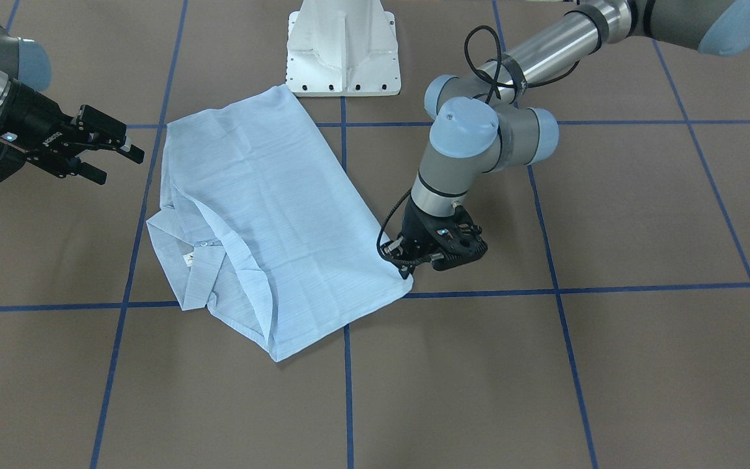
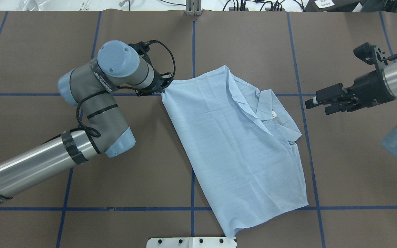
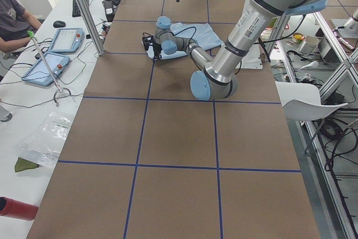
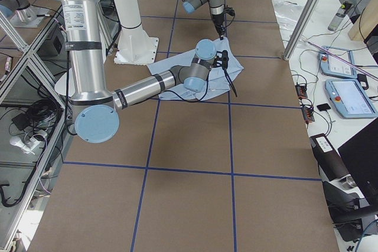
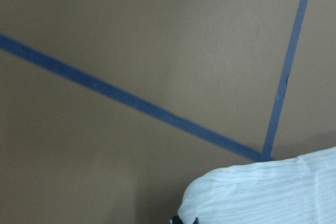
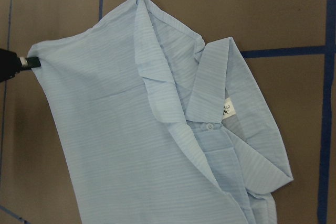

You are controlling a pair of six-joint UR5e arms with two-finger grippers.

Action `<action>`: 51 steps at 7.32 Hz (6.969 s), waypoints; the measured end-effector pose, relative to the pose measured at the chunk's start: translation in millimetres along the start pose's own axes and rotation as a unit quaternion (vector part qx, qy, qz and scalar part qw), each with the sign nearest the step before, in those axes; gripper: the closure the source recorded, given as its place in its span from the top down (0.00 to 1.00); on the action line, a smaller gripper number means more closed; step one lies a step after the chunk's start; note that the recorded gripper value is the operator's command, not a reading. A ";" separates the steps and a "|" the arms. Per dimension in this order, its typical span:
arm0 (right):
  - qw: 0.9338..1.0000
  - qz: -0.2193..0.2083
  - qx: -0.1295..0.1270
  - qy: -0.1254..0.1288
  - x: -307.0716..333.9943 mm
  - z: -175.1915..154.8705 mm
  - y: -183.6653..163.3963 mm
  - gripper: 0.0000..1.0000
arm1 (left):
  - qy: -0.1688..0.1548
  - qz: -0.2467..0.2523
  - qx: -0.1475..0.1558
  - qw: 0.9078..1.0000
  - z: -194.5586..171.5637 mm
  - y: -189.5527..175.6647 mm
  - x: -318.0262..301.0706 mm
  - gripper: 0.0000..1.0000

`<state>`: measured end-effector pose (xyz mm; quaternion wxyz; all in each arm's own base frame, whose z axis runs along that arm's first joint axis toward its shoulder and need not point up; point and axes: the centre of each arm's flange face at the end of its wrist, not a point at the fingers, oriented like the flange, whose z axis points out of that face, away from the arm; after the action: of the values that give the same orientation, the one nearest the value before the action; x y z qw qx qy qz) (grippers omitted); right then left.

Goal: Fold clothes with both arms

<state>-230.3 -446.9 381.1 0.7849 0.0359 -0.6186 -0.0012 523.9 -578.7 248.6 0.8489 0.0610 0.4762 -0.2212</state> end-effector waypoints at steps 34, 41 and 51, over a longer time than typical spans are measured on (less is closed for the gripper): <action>0.996 0.053 -0.046 0.058 -12.2 37.4 45.6 1.00 | 0.057 -0.058 -0.114 0.990 -38.6 293.2 -100.5 0.93; 0.996 0.053 -0.046 0.058 -12.3 37.4 45.5 1.00 | 0.028 -0.056 -0.108 0.992 -36.6 294.0 -101.1 0.84; 0.996 0.056 -0.046 0.060 -8.6 34.8 46.9 1.00 | 0.029 -0.056 -0.109 0.992 -42.4 295.3 -96.5 0.65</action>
<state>-268.2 -401.6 383.6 0.8201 -0.0351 -0.5709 0.0160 575.5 -270.6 274.7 0.8224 -0.0525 0.5248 -0.2130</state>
